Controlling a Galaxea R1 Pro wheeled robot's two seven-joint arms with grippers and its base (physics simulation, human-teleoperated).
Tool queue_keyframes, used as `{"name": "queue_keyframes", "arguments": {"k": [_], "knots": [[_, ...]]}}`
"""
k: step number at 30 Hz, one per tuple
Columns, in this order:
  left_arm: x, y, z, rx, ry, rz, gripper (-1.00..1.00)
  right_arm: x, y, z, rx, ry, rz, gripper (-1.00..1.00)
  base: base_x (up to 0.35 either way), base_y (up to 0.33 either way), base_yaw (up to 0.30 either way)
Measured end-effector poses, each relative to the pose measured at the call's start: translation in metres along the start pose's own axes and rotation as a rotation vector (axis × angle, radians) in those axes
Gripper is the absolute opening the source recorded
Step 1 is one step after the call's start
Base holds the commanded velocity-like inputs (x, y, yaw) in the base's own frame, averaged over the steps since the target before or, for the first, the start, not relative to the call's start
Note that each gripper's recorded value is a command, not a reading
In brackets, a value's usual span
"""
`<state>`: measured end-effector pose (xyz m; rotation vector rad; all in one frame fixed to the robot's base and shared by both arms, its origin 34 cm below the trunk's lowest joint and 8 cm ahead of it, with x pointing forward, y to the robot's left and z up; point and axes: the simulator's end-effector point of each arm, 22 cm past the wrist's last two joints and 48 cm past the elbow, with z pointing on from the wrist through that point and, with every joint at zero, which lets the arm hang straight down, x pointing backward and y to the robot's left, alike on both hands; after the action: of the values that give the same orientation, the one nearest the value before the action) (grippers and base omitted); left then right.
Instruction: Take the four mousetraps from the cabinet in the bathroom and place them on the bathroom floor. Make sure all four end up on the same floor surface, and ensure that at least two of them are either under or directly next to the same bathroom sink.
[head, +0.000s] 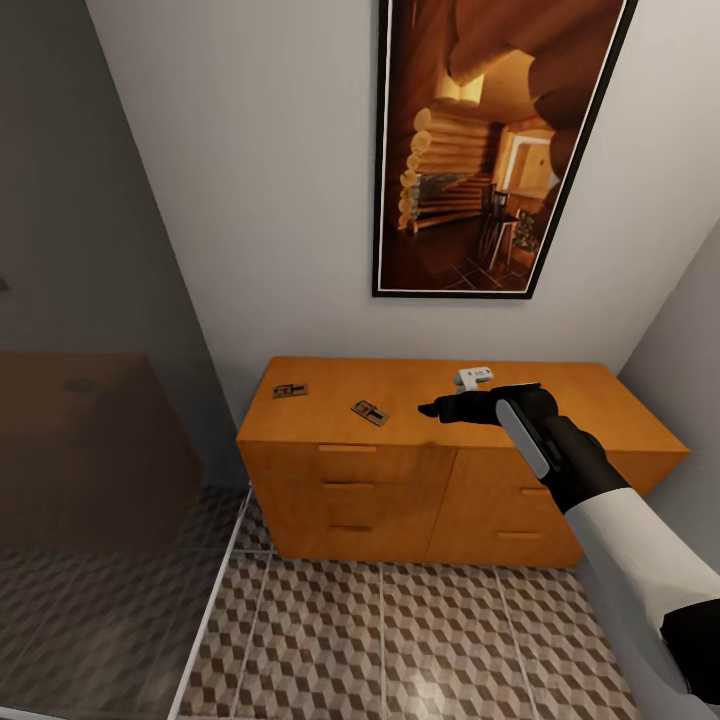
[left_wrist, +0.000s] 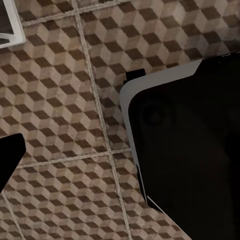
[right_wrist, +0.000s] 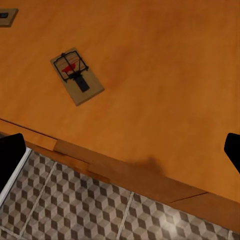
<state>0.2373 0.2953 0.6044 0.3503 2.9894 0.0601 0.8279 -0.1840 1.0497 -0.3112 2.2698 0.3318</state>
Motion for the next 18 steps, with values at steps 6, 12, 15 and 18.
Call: {"name": "queue_keyframes", "arguments": {"k": [6,12,15,18], "knots": [[0.0000,0.0000,0.0000,0.000,0.000,0.000,1.00,0.0000,-0.0002,0.0000,0.000,0.000,0.000,1.00,0.000,0.000,0.000],[-0.0001,-0.0001,0.0000,0.000,0.000,0.000,1.00,0.0000,-0.0003,0.0000,0.001,0.000,0.000,1.00,0.000,0.000,0.000],[-0.0002,-0.0001,0.0000,0.000,0.000,0.000,1.00,0.0000,-0.0002,0.0000,0.001,0.000,0.000,1.00,0.000,0.000,0.000],[0.0000,0.0000,0.0000,0.000,0.000,0.000,1.00,-0.0001,0.0000,0.0001,0.001,0.000,0.000,1.00,0.000,0.000,0.003]]}}
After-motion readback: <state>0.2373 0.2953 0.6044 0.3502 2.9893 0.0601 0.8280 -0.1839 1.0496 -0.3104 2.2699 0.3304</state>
